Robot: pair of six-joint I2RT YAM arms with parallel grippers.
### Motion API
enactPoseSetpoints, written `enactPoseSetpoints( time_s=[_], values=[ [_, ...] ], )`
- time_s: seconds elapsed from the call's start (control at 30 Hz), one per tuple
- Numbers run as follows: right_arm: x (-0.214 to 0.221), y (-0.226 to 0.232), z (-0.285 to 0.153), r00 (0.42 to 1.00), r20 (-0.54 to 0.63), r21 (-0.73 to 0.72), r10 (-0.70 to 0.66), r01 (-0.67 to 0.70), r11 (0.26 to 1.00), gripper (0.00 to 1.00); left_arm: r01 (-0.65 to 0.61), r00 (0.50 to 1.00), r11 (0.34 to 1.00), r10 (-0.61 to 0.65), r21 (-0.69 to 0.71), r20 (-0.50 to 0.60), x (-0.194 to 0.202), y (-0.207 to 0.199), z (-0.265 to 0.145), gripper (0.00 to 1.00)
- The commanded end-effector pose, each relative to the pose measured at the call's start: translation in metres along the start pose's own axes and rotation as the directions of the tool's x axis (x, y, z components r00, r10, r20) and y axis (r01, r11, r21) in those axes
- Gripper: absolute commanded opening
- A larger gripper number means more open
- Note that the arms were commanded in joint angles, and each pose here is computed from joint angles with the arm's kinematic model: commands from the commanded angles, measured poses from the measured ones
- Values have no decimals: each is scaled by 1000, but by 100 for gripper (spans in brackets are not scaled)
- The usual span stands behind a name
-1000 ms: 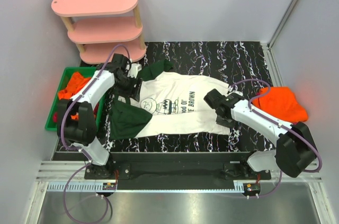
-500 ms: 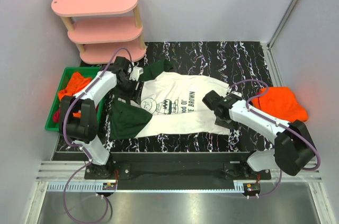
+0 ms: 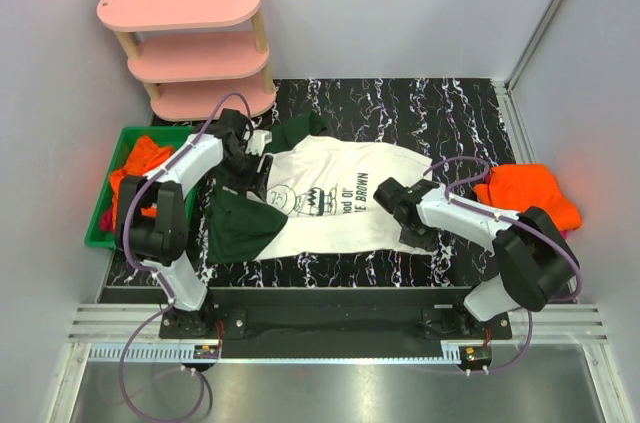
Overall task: Fold and stack the t-shirts
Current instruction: Fold the flattened tshirt in 1/3 of the way
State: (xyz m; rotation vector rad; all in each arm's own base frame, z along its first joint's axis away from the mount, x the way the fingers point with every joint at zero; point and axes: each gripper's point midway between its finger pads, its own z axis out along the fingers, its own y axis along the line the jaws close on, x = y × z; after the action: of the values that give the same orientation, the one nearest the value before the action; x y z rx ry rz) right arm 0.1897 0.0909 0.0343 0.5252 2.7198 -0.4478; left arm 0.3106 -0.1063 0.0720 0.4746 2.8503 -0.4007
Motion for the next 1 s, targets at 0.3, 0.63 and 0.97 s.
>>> enactPoseSetpoints(
  time_s=[0.3,0.63,0.97],
  values=[
    [-1,-21,-5,998,32,96,59,-61,994,25,-10,1000,1000,10,4,-6,0,1,7,57],
    [4,-28,-4,998,20,117,65,-67,991,3,-15,998,1000,15,3,-56,12,4,17,5],
    [3,-28,-5,997,21,114,69,-70,991,3,-60,998,995,62,76,-23,11,-14,-3,12]
  ],
)
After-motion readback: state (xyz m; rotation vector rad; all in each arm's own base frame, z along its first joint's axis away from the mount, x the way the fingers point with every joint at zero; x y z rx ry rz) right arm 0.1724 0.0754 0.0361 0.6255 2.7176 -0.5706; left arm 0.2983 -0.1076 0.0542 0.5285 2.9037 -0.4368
